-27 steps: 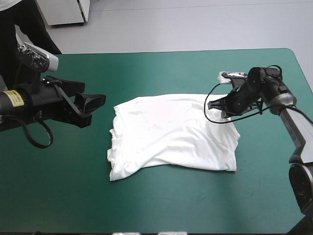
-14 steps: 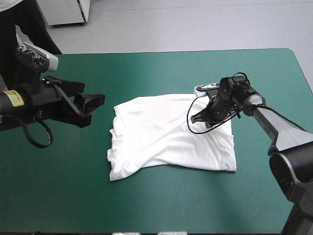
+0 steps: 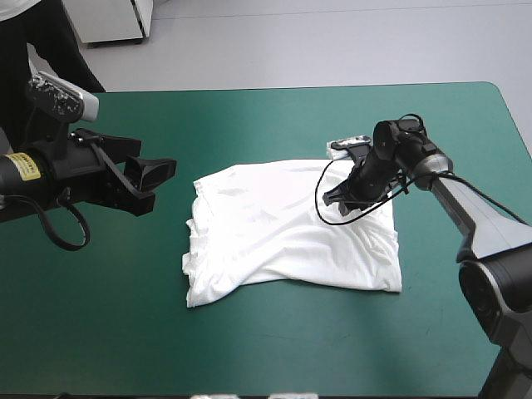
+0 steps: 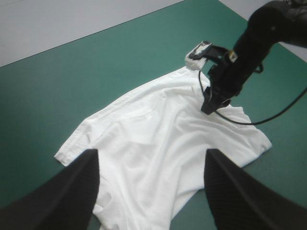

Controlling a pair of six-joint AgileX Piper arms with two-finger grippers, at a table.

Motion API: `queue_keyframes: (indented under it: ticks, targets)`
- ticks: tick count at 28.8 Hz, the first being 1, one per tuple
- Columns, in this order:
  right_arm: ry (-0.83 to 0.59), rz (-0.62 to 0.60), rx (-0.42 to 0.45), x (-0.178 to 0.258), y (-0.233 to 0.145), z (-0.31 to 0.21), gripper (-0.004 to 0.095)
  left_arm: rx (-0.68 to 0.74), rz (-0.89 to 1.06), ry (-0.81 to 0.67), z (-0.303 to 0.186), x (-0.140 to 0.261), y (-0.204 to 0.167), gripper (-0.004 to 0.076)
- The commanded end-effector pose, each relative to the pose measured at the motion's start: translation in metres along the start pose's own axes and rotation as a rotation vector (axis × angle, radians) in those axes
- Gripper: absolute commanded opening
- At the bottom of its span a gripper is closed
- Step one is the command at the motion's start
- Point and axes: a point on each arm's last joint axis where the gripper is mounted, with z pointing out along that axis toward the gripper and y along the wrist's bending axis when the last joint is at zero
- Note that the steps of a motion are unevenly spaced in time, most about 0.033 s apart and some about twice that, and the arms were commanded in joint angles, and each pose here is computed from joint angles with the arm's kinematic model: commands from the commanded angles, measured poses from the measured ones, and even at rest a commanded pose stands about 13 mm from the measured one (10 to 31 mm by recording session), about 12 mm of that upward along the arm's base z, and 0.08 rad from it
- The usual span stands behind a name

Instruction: Fold the cloth

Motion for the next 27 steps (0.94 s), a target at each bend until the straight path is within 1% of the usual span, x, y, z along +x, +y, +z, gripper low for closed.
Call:
queue_keyframes:
  ticks: [1, 6, 8, 10, 14, 19, 23, 25, 26, 27]
  targets:
    - [-0.154, -0.028, 0.055, 0.006, 0.008, -0.069, 0.0451, -0.01, 0.016, 0.004, -0.012, 0.001, -0.004, 0.0457]
    - [-0.227, -0.025, 0.172, 0.03, 0.009, -0.12, 0.0451, -0.063, 0.0, 0.004, -0.019, 0.006, -0.001, 0.0457]
    - [-0.27, -0.023, 0.224, 0.043, 0.009, -0.142, 0.0451, -0.066, -0.008, 0.012, -0.022, 0.013, -0.003, 0.0457]
    - [-0.327, 0.007, 0.252, 0.054, 0.01, -0.163, 0.0451, -0.064, -0.038, 0.044, -0.019, 0.026, -0.003, 0.0457]
    - [-0.444, 0.033, 0.26, 0.08, 0.018, -0.201, 0.0451, -0.068, -0.081, 0.161, -0.003, 0.061, 0.0, 0.0457]
    - [-0.564, 0.027, 0.271, 0.113, 0.026, -0.238, 0.0451, -0.121, -0.107, 0.366, 0.031, 0.108, 0.012, 0.0457]
    - [-0.586, 0.056, 0.309, 0.135, 0.025, -0.244, 0.0451, -0.108, -0.145, 0.519, 0.061, 0.14, 0.018, 0.0457]
    - [-0.56, 0.06, 0.345, 0.148, 0.022, -0.237, 0.0451, -0.111, -0.189, 0.56, 0.077, 0.153, 0.022, 0.0457]
    - [-0.521, 0.066, 0.375, 0.157, 0.018, -0.226, 0.0451, -0.105, -0.239, 0.573, 0.091, 0.162, 0.023, 0.0457]
    - [-0.497, 0.065, 0.384, 0.162, 0.016, -0.219, 0.0451, -0.103, -0.267, 0.578, 0.097, 0.166, 0.024, 0.0457]
